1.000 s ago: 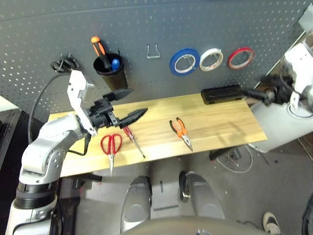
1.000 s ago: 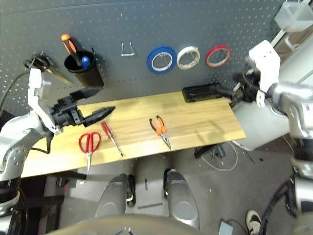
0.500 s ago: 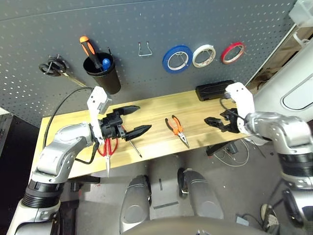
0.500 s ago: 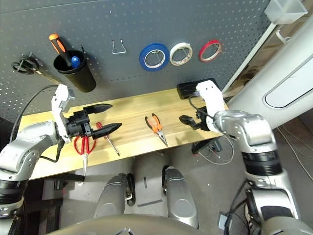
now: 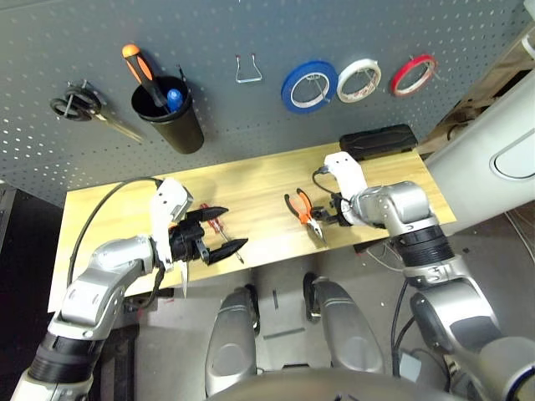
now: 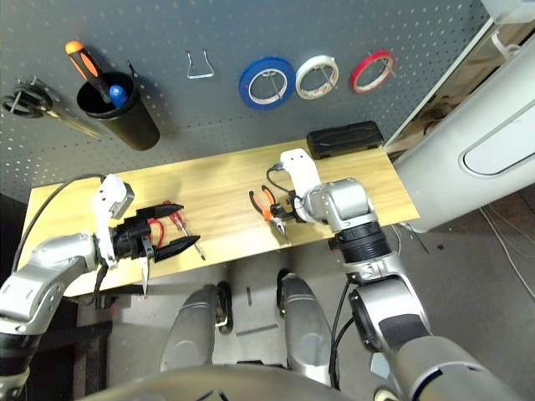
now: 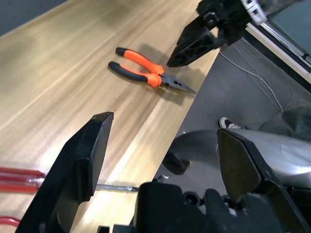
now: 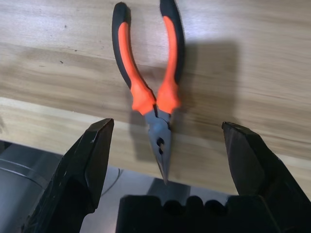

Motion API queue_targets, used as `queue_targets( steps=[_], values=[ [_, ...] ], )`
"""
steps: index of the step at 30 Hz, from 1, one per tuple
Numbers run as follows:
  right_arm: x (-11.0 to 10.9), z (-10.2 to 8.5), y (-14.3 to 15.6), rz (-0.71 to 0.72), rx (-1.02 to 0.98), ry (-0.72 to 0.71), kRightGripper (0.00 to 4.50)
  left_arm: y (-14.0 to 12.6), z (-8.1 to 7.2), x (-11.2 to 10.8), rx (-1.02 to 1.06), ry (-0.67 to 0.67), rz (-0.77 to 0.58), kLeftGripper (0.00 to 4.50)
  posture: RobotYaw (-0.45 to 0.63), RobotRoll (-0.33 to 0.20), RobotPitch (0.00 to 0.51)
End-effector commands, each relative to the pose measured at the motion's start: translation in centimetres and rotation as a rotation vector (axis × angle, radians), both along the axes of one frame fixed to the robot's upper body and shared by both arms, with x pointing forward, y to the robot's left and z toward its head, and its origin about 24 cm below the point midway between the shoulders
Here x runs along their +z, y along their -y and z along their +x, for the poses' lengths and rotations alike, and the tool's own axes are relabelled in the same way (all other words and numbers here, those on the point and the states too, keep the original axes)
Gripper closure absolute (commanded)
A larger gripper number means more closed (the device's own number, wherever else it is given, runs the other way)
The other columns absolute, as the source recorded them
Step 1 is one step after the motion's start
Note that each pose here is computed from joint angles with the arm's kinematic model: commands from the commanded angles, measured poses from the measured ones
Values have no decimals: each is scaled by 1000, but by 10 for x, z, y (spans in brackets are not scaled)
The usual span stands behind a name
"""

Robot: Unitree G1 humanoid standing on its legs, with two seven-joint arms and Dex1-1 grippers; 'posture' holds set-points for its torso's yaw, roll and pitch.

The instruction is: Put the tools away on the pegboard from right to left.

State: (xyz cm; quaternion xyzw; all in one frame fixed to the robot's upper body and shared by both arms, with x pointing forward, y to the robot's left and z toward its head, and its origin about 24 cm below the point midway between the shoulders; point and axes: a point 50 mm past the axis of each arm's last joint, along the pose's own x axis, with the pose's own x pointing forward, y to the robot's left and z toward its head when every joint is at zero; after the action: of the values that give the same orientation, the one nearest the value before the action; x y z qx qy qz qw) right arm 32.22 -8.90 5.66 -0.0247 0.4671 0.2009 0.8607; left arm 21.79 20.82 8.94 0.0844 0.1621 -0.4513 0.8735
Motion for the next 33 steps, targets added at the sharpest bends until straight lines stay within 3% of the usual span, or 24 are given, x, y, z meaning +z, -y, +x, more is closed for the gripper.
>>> queue_targets(
  steps=[1,17,20,25,29,33],
  values=[
    [-9,1,-9,-26,12,-22,46,3,-9,-5,-30,-37,-5,0,-23,0,300],
    [-46,4,-26,-95,48,-48,46,7,-25,-15,-12,-81,-47,0,38,0,308],
    [-50,4,-26,-96,50,-51,686,7,-25,-16,4,-69,-49,0,56,0,296],
    [-45,8,-22,-91,65,-22,2429,2,-23,-13,30,-54,-60,0,66,0,274],
    [-32,11,-10,-75,89,10,2470,-2,-16,0,54,-2,-92,0,67,0,252],
    [-3,7,4,-11,155,98,2470,-8,-12,17,33,50,-103,0,84,0,219]
  ],
)
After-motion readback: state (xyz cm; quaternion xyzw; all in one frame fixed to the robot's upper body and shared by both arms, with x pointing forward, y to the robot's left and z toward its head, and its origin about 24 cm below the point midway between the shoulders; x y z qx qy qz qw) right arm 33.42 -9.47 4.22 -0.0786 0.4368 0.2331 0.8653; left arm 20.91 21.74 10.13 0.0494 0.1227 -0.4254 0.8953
